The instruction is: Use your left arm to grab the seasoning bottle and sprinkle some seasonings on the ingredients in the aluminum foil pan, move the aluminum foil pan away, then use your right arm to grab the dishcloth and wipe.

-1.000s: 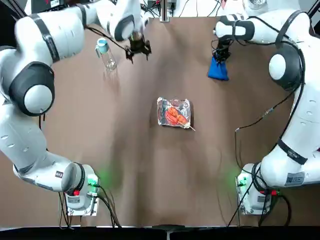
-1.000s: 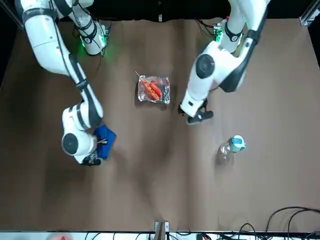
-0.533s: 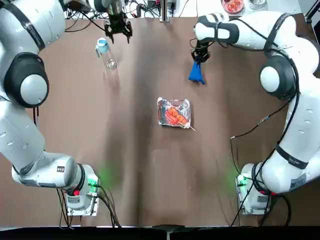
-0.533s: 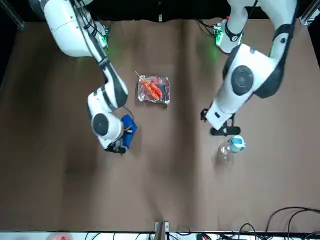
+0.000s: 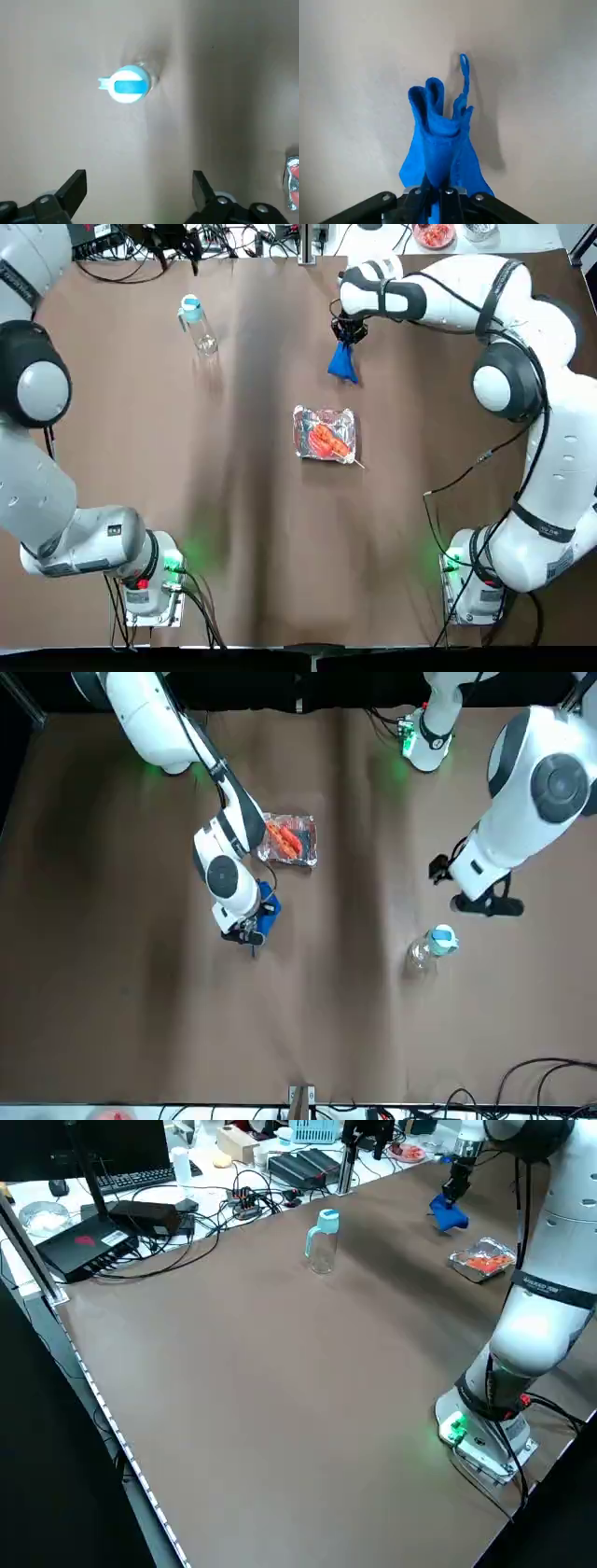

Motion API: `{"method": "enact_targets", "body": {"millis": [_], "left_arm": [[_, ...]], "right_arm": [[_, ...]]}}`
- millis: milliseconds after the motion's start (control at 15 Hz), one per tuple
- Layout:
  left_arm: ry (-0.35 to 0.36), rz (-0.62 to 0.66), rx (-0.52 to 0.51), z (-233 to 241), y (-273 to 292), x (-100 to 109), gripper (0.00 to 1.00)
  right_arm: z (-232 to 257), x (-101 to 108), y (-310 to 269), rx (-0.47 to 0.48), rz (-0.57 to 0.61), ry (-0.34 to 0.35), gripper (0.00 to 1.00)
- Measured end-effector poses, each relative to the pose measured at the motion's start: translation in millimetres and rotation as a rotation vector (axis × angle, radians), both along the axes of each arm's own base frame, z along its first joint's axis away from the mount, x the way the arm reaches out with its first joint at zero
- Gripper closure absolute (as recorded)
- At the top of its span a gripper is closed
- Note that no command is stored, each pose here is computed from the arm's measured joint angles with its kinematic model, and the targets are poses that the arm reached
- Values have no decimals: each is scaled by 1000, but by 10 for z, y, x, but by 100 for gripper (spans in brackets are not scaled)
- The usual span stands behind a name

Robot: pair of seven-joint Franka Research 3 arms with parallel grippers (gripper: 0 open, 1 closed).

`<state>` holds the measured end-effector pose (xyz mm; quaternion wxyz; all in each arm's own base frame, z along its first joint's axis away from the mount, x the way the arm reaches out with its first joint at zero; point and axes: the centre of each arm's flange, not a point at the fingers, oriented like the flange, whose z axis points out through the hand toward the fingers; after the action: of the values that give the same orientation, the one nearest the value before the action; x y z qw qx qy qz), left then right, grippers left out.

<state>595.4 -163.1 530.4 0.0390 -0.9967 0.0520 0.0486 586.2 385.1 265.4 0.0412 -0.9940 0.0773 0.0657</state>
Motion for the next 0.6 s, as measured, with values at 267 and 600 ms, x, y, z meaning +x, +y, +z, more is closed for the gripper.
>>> {"method": "enact_targets", "body": {"millis": [267,600], "left_arm": [[-56,10,53,352,116,-117,0],[-98,56,-21,953,468,-476,0]], "right_arm": [[-420,-47,163,20,-4,-25,92],[-763,-152,397,45,-78,-61,92]]}}
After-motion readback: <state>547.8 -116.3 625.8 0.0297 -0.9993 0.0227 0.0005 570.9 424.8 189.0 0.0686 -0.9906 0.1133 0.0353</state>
